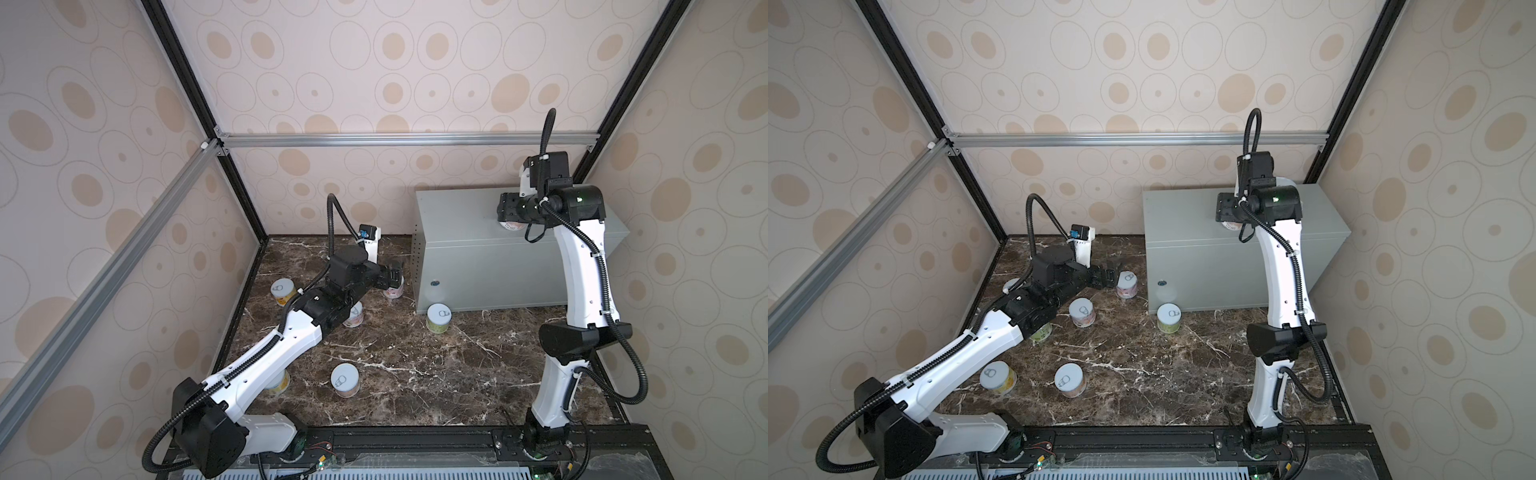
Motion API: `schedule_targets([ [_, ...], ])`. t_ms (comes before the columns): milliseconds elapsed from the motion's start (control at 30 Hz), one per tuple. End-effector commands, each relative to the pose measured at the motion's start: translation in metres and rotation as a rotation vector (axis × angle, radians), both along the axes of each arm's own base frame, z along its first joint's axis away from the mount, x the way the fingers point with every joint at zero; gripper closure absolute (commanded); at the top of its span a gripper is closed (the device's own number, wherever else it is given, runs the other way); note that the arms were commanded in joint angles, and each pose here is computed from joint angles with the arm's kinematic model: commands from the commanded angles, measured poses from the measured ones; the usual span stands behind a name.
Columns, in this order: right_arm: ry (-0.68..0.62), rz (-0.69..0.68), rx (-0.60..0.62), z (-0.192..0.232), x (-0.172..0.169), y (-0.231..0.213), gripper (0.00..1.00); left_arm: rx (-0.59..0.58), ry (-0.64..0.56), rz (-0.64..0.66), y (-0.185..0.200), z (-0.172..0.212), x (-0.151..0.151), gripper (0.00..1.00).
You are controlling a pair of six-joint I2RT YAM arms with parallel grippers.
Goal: Place and organize the canned foods onto the counter
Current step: 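Carry the orange can over the cabinet top while the left gripper moves toward the cabinet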
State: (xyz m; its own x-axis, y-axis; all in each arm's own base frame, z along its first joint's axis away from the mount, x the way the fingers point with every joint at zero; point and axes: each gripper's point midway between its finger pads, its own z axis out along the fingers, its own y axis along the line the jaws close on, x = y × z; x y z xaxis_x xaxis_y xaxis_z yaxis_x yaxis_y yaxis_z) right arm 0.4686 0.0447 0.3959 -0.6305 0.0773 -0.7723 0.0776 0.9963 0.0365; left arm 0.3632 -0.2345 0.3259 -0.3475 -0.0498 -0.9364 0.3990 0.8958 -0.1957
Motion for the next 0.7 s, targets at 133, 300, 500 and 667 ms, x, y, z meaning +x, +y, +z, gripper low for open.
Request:
schedule_targets([
  [133,-0.046,-0.029,0.008,0.000,0.022,-0.005,0.32,0.028,-0.018,-0.013,-0.003,0.000,0.002,0.01],
  [300,-0.059,-0.045,-0.006,0.001,0.028,-0.009,0.17,0.016,-0.007,-0.034,-0.007,-0.007,0.001,0.01],
  [500,-0.065,-0.038,-0.004,0.003,0.026,-0.008,0.12,0.015,-0.003,-0.037,-0.008,-0.012,0.000,0.01],
  [667,-0.091,-0.023,0.001,0.013,0.023,-0.006,0.06,0.008,-0.014,-0.039,-0.006,-0.008,-0.001,0.01],
])
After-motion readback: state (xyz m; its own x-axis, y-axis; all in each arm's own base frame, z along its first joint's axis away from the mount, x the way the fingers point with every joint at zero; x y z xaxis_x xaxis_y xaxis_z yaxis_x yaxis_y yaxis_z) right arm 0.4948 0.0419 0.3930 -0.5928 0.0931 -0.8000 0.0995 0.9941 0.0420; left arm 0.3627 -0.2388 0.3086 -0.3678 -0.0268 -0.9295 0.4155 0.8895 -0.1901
